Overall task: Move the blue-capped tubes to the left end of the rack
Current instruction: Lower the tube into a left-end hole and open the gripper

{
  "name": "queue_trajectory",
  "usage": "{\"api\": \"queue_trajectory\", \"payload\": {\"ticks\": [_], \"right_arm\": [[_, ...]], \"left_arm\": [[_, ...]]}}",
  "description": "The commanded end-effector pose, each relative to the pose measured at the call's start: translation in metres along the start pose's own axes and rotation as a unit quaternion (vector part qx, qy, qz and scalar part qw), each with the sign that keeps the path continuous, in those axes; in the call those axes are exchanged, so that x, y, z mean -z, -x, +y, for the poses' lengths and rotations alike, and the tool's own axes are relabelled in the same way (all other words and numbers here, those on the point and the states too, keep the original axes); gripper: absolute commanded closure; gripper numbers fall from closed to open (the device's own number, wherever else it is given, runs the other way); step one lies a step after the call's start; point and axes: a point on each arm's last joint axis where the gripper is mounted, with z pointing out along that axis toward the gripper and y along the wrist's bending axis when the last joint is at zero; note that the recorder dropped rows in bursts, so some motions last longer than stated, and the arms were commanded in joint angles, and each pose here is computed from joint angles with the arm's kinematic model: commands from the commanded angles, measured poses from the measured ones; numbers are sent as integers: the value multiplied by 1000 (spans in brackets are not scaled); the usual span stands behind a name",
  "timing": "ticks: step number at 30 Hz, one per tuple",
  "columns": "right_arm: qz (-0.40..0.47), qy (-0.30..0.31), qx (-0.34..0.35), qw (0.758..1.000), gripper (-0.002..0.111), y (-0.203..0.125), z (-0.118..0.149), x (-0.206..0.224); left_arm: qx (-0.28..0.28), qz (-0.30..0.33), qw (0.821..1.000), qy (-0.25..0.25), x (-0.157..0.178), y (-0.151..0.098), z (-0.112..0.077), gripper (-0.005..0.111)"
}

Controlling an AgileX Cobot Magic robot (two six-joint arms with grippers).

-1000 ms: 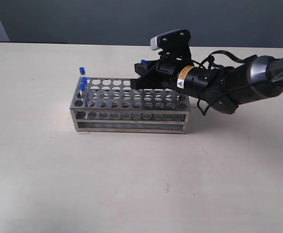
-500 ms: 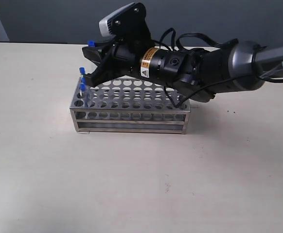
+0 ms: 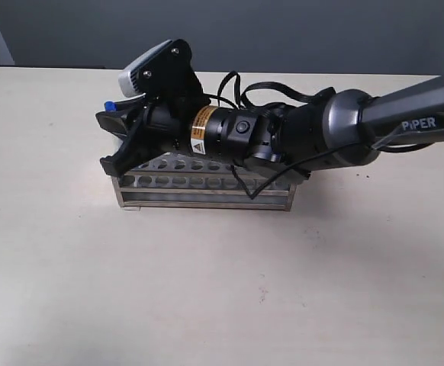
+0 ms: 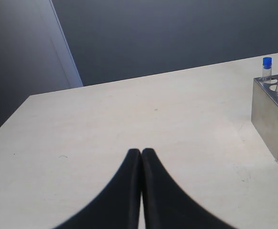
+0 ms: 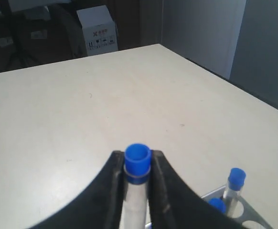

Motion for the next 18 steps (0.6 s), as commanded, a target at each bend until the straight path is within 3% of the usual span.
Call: {"api": "queue_trajectory", "payload": {"ticks": [1, 9, 18], "right_arm": [[-18, 5, 2, 1000, 108, 4, 1, -1], [-26, -2, 21, 999, 108, 16, -2, -5], [3, -14, -7, 1000, 108, -14, -9, -22]], "left_arm": [[3, -6, 1000, -4, 0, 2, 0, 106], [3, -6, 1000, -4, 0, 2, 0, 106], [3, -6, 1000, -4, 0, 2, 0, 106]]}}
